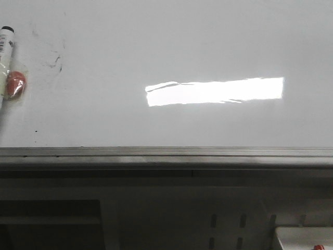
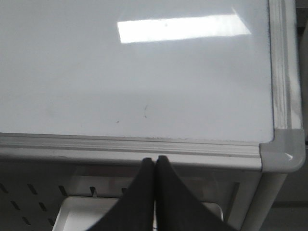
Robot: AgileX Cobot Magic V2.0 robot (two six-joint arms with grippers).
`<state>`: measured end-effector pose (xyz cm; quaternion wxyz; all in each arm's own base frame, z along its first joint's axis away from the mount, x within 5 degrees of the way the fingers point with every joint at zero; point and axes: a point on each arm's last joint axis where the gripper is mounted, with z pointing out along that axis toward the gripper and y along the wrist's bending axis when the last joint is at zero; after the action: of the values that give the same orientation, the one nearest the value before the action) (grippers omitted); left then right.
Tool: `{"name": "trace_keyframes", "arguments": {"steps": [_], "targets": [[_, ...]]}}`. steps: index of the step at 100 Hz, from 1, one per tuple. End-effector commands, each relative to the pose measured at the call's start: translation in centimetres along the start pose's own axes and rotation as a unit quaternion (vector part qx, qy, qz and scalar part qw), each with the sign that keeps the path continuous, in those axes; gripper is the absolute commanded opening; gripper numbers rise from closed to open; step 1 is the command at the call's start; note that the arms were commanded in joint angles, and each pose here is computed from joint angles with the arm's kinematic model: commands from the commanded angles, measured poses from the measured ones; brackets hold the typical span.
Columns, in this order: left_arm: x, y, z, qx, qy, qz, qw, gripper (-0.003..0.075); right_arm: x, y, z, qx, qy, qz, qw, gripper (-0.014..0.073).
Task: Write number 4 on whiteboard
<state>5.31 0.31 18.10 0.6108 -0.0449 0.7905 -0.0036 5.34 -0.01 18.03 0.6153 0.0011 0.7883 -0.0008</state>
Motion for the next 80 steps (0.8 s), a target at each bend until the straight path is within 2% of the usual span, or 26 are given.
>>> {"name": "trace_keyframes", "arguments": {"steps": [1,17,27,44,54,80], "targets": [[0.6,0.0,0.2,0.003,-0.019,-0.003,1.0,-0.002,0.6,-0.1,0.1,0.006,-0.003,-0.006,1.0,-0.0066],[0.5,0.0,0.2,0.003,-0.022,-0.002,1.0,-0.002,0.3,-0.1,0.1,0.006,-0.021,-0.006,1.0,-0.0066],[-0.1,0.0,0.1,0.006,-0.053,-0.002,0.999,-0.002,-0.7,-0.1,0.0,0.005,-0.076,-0.007,0.997,-0.0066],[-1.1,-0.1,0.0,0.011,-0.111,-0.003,0.994,-0.002,-2.5,0.0,-0.4,0.004,-0.173,-0.007,0.985,-0.0066],[-1.2,-0.1,0.0,0.011,-0.115,-0.003,0.993,-0.002,-3.1,0.0,-0.7,0.004,-0.21,-0.007,0.978,-0.0066],[-2.4,-0.2,-0.4,0.015,-0.18,-0.001,0.984,-0.002,-4.3,0.0,-1.3,0.004,-0.286,-0.008,0.958,-0.0066]]}}
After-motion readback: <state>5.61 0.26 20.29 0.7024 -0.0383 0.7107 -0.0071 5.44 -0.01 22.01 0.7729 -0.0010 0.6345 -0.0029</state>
